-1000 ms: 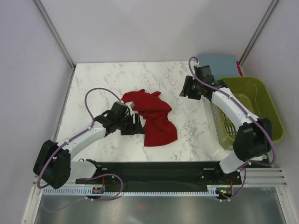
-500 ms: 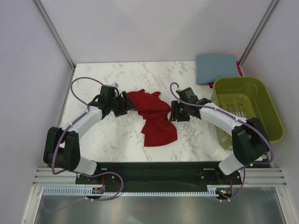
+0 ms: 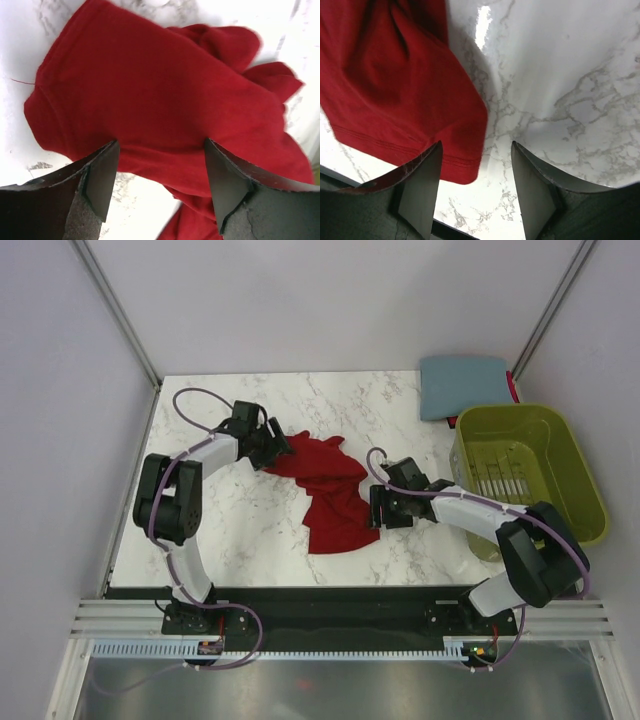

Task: Fold and stack the t-shirts
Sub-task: Flatten the tshirt out

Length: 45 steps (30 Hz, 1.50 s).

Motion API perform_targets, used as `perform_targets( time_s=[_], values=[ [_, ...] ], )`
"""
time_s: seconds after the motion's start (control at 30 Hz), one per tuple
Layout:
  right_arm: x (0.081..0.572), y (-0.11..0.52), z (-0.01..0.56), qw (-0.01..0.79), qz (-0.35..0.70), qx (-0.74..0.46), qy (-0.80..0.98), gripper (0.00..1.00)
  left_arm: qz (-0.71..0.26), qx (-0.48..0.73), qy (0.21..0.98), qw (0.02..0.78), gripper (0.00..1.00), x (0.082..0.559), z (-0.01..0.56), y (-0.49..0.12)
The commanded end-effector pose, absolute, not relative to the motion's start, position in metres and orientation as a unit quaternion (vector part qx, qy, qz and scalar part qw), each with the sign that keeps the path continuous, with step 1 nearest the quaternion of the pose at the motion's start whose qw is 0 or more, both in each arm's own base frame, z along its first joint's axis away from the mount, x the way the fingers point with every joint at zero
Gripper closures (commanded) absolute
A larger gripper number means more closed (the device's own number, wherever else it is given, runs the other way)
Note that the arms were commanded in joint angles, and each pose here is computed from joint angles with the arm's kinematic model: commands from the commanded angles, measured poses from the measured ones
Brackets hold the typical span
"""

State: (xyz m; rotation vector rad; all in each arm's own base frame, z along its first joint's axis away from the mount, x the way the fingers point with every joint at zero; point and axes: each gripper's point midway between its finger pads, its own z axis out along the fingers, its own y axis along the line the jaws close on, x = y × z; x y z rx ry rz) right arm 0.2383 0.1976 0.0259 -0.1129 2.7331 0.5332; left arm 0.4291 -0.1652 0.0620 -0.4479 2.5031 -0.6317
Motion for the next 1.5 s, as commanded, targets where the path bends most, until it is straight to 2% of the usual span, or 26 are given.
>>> perform_targets(
  time_s=[0.0, 0.03, 0.1, 0.13, 0.17, 0.2, 0.23, 0.27, 0.3, 0.33, 0.37, 0.4, 0.53, 0.67, 0.77, 0.8, 0.87, 0.9, 0.93, 1.03, 1.1, 1.13, 1.17, 1.2, 1.33, 1.47],
  values=[
    [0.244, 0.214, 0.025, 0.195, 0.229, -0.062, 0.952, 0.35, -0.223, -0.175, 0.921, 0.266, 0.25, 0.443, 0.061, -0.164],
    [0.247, 0.219, 0.025, 0.199, 0.24, -0.065, 0.948, 0.35, -0.224, -0.175, 0.921, 0.266, 0.26, 0.445, 0.06, -0.164],
    [0.246, 0.224, 0.019, 0.185, 0.249, -0.072, 0.948, 0.38, -0.236, -0.169, 0.921, 0.26, 0.4, 0.451, 0.059, -0.171],
    [0.252, 0.226, 0.021, 0.188, 0.248, -0.071, 0.948, 0.4, -0.242, -0.161, 0.921, 0.259, 0.51, 0.453, 0.06, -0.174],
    [0.256, 0.224, 0.02, 0.193, 0.237, -0.07, 0.949, 0.47, -0.254, -0.153, 0.92, 0.254, 0.76, 0.453, 0.063, -0.179],
    [0.26, 0.223, 0.019, 0.196, 0.229, -0.069, 0.951, 0.54, -0.259, -0.152, 0.918, 0.259, 0.84, 0.459, 0.07, -0.181],
    [0.271, 0.222, 0.025, 0.208, 0.218, -0.071, 0.951, 0.77, -0.262, -0.149, 0.916, 0.264, 0.91, 0.462, 0.076, -0.182],
    [0.281, 0.216, 0.022, 0.215, 0.19, -0.066, 0.956, 0.88, -0.263, -0.146, 0.917, 0.263, 0.98, 0.463, 0.081, -0.182],
    [0.292, 0.211, 0.026, 0.222, 0.169, -0.065, 0.958, 0.98, -0.27, -0.138, 0.908, 0.289, 0.98, 0.478, 0.109, -0.184],
    [0.313, 0.211, 0.05, 0.236, 0.153, -0.062, 0.958, 1.0, -0.267, -0.13, 0.905, 0.304, 0.98, 0.485, 0.127, -0.179],
    [0.327, 0.209, 0.063, 0.25, 0.138, -0.071, 0.956, 1.0, -0.259, -0.129, 0.902, 0.32, 0.98, 0.492, 0.146, -0.174],
    [0.345, 0.201, 0.078, 0.275, 0.103, -0.064, 0.954, 1.0, -0.264, -0.124, 0.887, 0.358, 0.98, 0.503, 0.193, -0.169],
    [0.416, 0.184, 0.212, 0.39, 0.035, -0.034, 0.919, 1.0, -0.25, -0.103, 0.849, 0.454, 0.98, 0.511, 0.3, -0.144],
    [0.427, 0.174, 0.265, 0.436, 0.01, -0.042, 0.899, 1.0, -0.239, -0.116, 0.835, 0.482, 0.98, 0.484, 0.333, -0.121],
    [0.409, 0.155, 0.247, 0.421, -0.022, -0.036, 0.906, 1.0, -0.226, -0.131, 0.854, 0.449, 0.98, 0.451, 0.298, -0.114],
    [0.394, 0.149, 0.214, 0.388, -0.032, -0.04, 0.92, 1.0, -0.217, -0.143, 0.877, 0.405, 0.98, 0.431, 0.255, -0.112],
    [0.376, 0.148, 0.199, 0.384, -0.012, -0.043, 0.922, 1.0, -0.236, -0.154, 0.877, 0.389, 0.98, 0.404, 0.238, -0.115],
    [0.359, 0.142, 0.164, 0.355, -0.017, -0.046, 0.934, 1.0, -0.233, -0.167, 0.895, 0.342, 0.98, 0.379, 0.189, -0.115],
    [0.348, 0.14, 0.151, 0.346, -0.015, -0.046, 0.937, 1.0, -0.237, -0.172, 0.895, 0.336, 0.98, 0.37, 0.177, -0.115],
    [0.312, 0.127, 0.109, 0.304, -0.017, -0.044, 0.951, 0.94, -0.195, -0.2, 0.91, 0.306, 0.98, 0.33, 0.131, -0.098],
    [0.293, 0.126, 0.093, 0.279, -0.005, -0.053, 0.959, 0.88, -0.148, -0.225, 0.914, 0.302, 0.76, 0.312, 0.114, -0.077],
    [0.287, 0.125, 0.091, 0.273, -0.005, -0.049, 0.961, 0.8, -0.141, -0.228, 0.914, 0.304, 0.49, 0.309, 0.113, -0.074],
    [0.284, 0.123, 0.094, 0.275, -0.003, -0.045, 0.96, 0.75, -0.143, -0.227, 0.914, 0.306, 0.39, 0.306, 0.113, -0.074],
    [0.282, 0.124, 0.097, 0.274, 0.001, -0.043, 0.961, 0.68, -0.15, -0.227, 0.91, 0.313, 0.38, 0.306, 0.119, -0.076],
    [0.292, 0.143, 0.122, 0.298, 0.052, -0.035, 0.952, 0.58, -0.187, -0.184, 0.904, 0.337, 0.42, 0.325, 0.143, -0.09],
    [0.314, 0.146, 0.124, 0.303, 0.035, -0.032, 0.952, 0.57, -0.18, -0.153, 0.913, 0.332, 0.42, 0.351, 0.152, -0.094]
  ],
)
